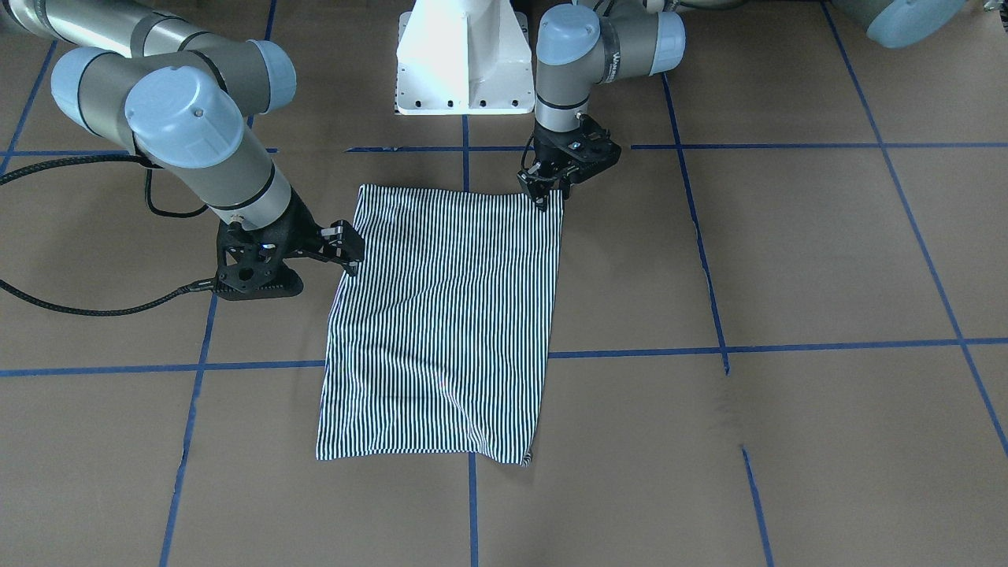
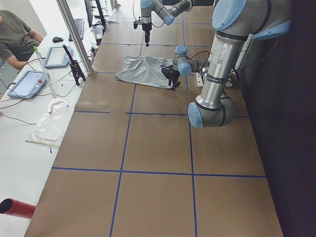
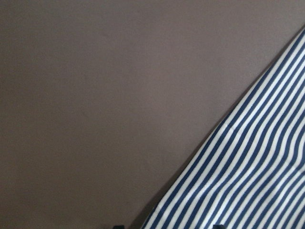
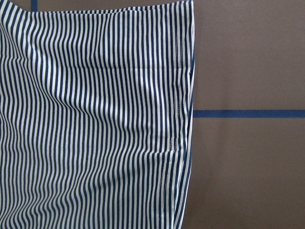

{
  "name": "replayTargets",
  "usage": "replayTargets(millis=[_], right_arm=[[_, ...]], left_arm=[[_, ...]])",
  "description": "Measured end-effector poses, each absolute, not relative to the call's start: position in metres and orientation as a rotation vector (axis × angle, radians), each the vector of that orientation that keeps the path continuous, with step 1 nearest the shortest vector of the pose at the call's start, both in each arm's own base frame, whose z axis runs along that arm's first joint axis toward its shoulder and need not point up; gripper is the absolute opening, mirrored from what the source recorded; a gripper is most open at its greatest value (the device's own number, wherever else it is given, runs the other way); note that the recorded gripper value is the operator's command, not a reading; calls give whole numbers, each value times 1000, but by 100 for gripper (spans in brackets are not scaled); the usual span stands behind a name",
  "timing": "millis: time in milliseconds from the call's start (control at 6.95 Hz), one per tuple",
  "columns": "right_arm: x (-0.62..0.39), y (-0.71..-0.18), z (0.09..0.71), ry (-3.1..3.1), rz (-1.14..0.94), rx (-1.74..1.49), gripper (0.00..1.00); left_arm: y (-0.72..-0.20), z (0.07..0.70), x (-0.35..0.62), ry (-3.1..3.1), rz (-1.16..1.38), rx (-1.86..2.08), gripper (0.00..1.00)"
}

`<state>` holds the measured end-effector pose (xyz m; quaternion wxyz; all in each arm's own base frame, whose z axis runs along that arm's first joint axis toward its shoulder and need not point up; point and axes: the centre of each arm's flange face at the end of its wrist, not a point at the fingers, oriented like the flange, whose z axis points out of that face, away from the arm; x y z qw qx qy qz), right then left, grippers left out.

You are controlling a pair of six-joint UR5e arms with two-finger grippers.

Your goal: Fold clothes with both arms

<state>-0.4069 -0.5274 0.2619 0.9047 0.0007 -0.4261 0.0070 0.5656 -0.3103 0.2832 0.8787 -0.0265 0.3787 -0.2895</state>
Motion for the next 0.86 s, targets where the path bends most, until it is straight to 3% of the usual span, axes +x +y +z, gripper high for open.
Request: replayTargets(millis=[144, 288, 863], right_arm=[[-407, -528, 262, -880, 14, 2, 100], [-407, -528, 262, -880, 14, 3, 100], [-406, -527, 262, -880, 16, 2, 100]], left_arm=[[-308, 284, 567, 788, -600, -56, 4], [-306, 284, 567, 788, -597, -57, 0], [-301, 270, 559, 820, -569, -55, 0]])
